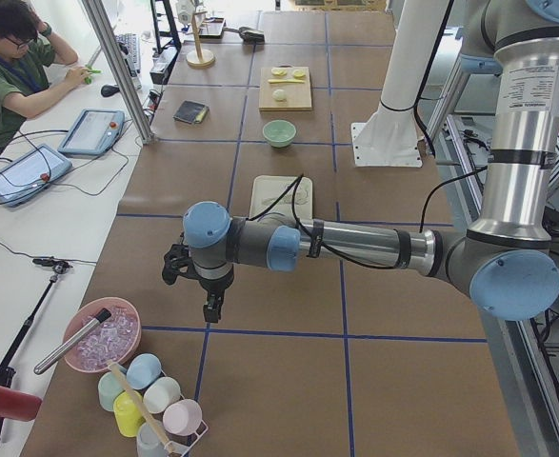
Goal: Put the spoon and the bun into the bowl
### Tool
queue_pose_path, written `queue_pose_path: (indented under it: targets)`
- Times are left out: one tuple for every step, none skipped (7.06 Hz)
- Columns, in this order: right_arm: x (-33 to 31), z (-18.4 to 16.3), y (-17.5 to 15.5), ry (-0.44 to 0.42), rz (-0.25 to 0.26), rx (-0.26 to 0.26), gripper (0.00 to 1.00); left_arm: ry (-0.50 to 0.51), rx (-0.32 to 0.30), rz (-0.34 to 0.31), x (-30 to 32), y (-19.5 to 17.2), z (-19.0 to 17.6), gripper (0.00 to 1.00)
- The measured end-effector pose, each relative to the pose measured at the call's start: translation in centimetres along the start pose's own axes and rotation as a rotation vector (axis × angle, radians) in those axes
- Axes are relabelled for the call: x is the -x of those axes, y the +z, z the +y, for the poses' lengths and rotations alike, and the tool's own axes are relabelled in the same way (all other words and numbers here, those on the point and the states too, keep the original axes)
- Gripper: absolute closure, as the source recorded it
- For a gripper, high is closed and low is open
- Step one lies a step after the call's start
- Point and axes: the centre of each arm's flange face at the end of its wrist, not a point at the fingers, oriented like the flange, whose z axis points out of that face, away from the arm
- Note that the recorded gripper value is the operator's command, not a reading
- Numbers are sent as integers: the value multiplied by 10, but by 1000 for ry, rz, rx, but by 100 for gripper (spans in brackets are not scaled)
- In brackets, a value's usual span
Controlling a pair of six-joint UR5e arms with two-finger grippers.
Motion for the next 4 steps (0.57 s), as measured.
queue_pose_path:
  targets:
    - [1, -1, -1, -1, -2, -2, 0, -2, 1, 0, 1, 1, 1, 0]
    - [2, -4, -2, -5, -2, -5, 0, 0, -3, 1, 0, 0, 1, 0]
    - [5, -7, -4, -12, -5, -10, 0, 18, -18, 4, -11, -6, -5, 0]
    - [13, -15, -10, -28, -8, -24, 0, 71, -42, 11, -40, -11, -14, 0]
